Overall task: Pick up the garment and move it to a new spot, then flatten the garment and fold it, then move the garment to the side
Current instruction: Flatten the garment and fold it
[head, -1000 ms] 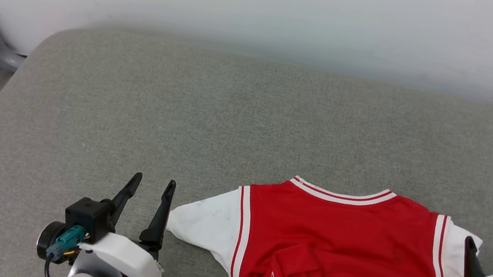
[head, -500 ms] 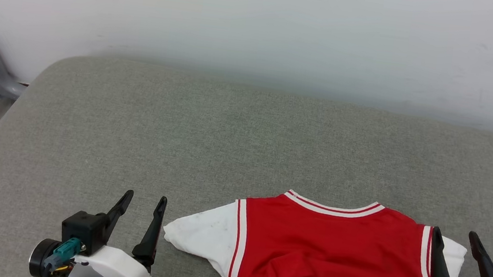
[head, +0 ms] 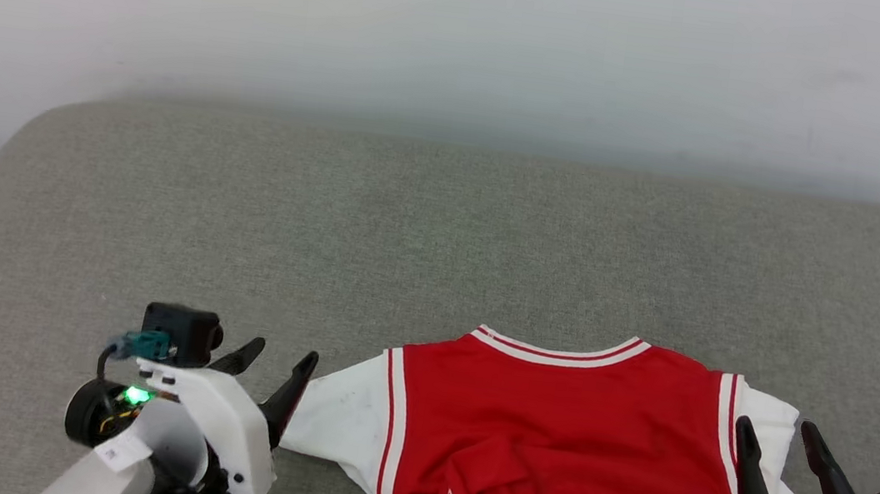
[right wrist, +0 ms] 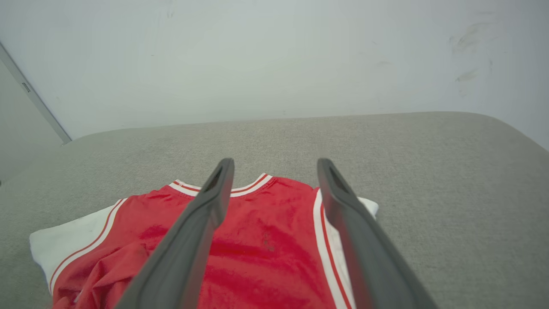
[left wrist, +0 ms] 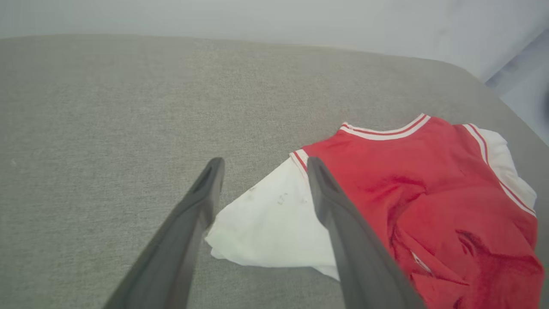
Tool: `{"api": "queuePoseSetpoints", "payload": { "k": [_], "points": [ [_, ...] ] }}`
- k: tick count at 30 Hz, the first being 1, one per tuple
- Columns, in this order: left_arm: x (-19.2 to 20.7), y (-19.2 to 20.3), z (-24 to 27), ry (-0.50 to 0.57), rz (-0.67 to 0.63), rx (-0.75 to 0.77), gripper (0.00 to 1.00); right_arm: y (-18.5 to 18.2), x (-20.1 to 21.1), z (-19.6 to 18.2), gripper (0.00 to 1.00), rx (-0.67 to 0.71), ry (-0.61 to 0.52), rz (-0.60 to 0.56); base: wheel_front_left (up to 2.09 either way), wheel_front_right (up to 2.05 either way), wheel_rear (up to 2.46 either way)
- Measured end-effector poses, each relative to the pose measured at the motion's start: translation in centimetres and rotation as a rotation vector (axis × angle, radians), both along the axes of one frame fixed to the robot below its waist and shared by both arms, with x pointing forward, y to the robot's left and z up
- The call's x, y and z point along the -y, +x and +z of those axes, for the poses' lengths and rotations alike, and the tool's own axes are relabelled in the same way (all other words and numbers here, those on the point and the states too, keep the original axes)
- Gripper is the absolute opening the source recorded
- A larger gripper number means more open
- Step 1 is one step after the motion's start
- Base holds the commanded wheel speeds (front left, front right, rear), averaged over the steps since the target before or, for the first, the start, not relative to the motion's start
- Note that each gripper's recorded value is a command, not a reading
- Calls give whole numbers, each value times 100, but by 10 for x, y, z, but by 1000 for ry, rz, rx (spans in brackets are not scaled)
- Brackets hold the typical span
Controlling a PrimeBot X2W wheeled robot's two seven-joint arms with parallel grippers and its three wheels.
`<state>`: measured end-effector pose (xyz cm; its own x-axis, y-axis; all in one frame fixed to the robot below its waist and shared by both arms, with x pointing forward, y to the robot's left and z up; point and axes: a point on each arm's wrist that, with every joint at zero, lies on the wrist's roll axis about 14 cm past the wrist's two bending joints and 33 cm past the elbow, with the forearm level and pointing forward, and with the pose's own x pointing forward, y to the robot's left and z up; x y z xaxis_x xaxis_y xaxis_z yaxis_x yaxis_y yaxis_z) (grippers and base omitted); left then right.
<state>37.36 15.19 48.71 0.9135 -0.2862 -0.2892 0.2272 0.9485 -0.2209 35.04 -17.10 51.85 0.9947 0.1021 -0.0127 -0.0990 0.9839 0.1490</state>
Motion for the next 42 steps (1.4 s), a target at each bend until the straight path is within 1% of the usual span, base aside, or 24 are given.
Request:
{"api": "queuePoseSetpoints", "payload": {
  "k": [5,10,15,19,20,21,22,23,24,27,31,35,38,42],
  "points": [
    [18,7,-31,44,-116,-216,100,6,5,-6,100,-19,12,-17,0,0,0],
    [14,17,-62,112,-154,-371,100,14,9,-17,100,-46,32,-34,0,0,0],
    [8,10,-103,194,-217,-551,100,22,12,-31,100,-79,49,-47,0,0,0],
    [7,4,-120,244,-289,-664,100,27,13,-41,100,-101,60,-55,0,0,0],
    [8,3,-122,255,-304,-680,95,28,13,-43,100,-105,63,-54,0,0,0],
    [8,2,-124,266,-318,-693,49,29,13,-45,100,-111,67,-54,0,0,0],
    [8,1,-125,273,-325,-702,37,30,12,-46,100,-111,70,-52,0,0,0],
    [8,1,-126,283,-334,-704,6,31,11,-47,100,-113,74,-49,0,0,0],
    [9,1,-127,284,-337,-707,0,32,9,-48,100,-115,78,-46,0,0,0],
    [9,0,-129,307,-345,-702,0,32,8,-50,100,-123,86,-42,0,0,0],
    [9,4,-128,311,-319,-631,0,31,7,-50,100,-125,98,-42,0,0,0],
    [8,13,-116,297,-260,-513,0,30,10,-47,100,-121,103,-49,0,0,0],
    [8,21,-100,265,-208,-412,0,29,19,-46,100,-122,101,-72,0,0,0],
    [3,28,-76,218,-133,-294,0,24,37,-54,100,-175,85,-121,0,0,0]
  ]
}}
